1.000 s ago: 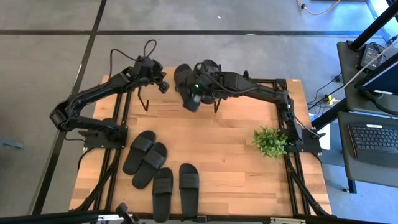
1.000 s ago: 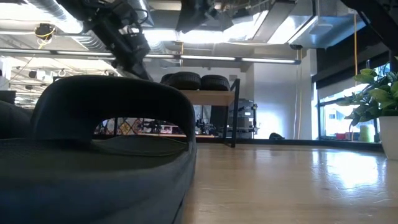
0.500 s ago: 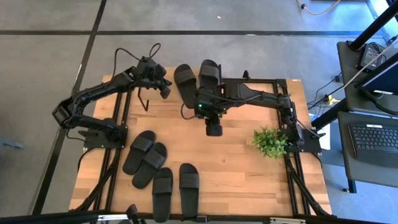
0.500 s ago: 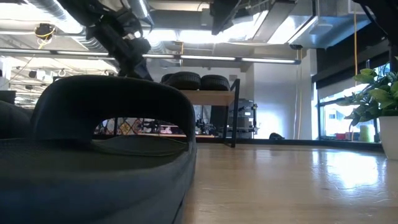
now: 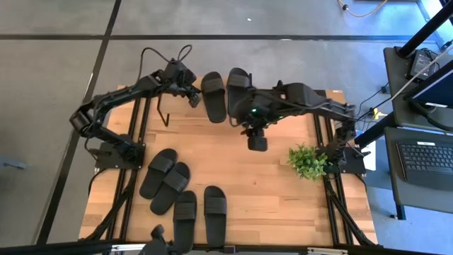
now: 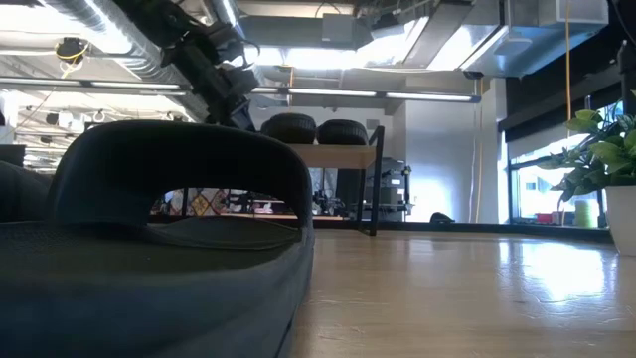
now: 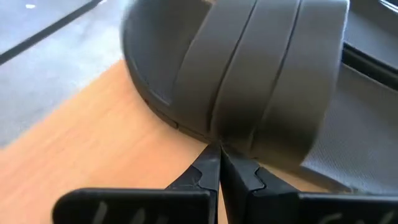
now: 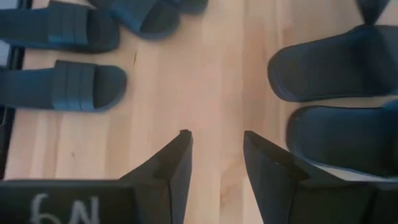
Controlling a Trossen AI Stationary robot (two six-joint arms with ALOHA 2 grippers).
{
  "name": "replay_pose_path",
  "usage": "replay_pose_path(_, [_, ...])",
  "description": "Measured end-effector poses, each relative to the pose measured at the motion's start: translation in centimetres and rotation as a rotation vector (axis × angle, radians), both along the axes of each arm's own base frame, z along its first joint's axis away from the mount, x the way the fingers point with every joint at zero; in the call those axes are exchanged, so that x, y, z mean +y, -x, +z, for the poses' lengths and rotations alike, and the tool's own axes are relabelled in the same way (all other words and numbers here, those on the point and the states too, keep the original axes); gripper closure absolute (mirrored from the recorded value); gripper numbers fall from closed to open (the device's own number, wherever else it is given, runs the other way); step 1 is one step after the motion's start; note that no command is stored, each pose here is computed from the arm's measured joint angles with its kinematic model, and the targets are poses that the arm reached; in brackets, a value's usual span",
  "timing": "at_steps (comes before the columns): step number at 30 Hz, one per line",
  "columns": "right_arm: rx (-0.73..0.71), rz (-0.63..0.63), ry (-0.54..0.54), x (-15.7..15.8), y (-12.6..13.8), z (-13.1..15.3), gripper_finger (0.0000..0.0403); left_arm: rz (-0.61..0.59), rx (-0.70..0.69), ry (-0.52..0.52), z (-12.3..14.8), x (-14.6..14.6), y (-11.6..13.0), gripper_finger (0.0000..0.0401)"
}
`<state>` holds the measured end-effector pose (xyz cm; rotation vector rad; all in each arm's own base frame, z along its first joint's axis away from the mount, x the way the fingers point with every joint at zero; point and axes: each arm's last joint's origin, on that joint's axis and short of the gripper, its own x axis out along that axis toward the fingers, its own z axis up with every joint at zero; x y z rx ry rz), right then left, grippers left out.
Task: Pick and place slides into the shelf
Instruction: Put the black slipper on the shelf
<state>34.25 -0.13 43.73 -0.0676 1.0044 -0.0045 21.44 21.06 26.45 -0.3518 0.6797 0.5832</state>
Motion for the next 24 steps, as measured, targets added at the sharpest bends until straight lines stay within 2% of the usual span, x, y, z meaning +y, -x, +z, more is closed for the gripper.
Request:
replay_pose_path(6, [-0.086,-0.07,0.076,0.2,2.5,2.0,0.0257,0.005,0.011,-0.003,0.0,0.6,-0.6,0.0397])
replay_pose_path(10, [-0.204,-0.063,0.075,0.6,4.5,2.0,0.0257,0.009,0.013,-0.006,0.0,0.8,-0.7,0.0397])
replay_pose_path(14, [-0.355,-0.084,0.049,0.5,8.0,0.8,0.0257,0.014,0.016,-0.008,0.0,0.8,-0.6,0.0397])
replay_pose_path(18, [-0.608,-0.107,0.009,0.4,12.2,0.0,0.0257,0.014,0.016,-0.007,0.0,0.8,-0.6,0.0397])
replay_pose_path(24, [-0.861,-0.111,-0.049,0.3,16.0,-4.3,0.0257,0.014,0.071,0.048,-0.4,0.4,-0.2,0.0397])
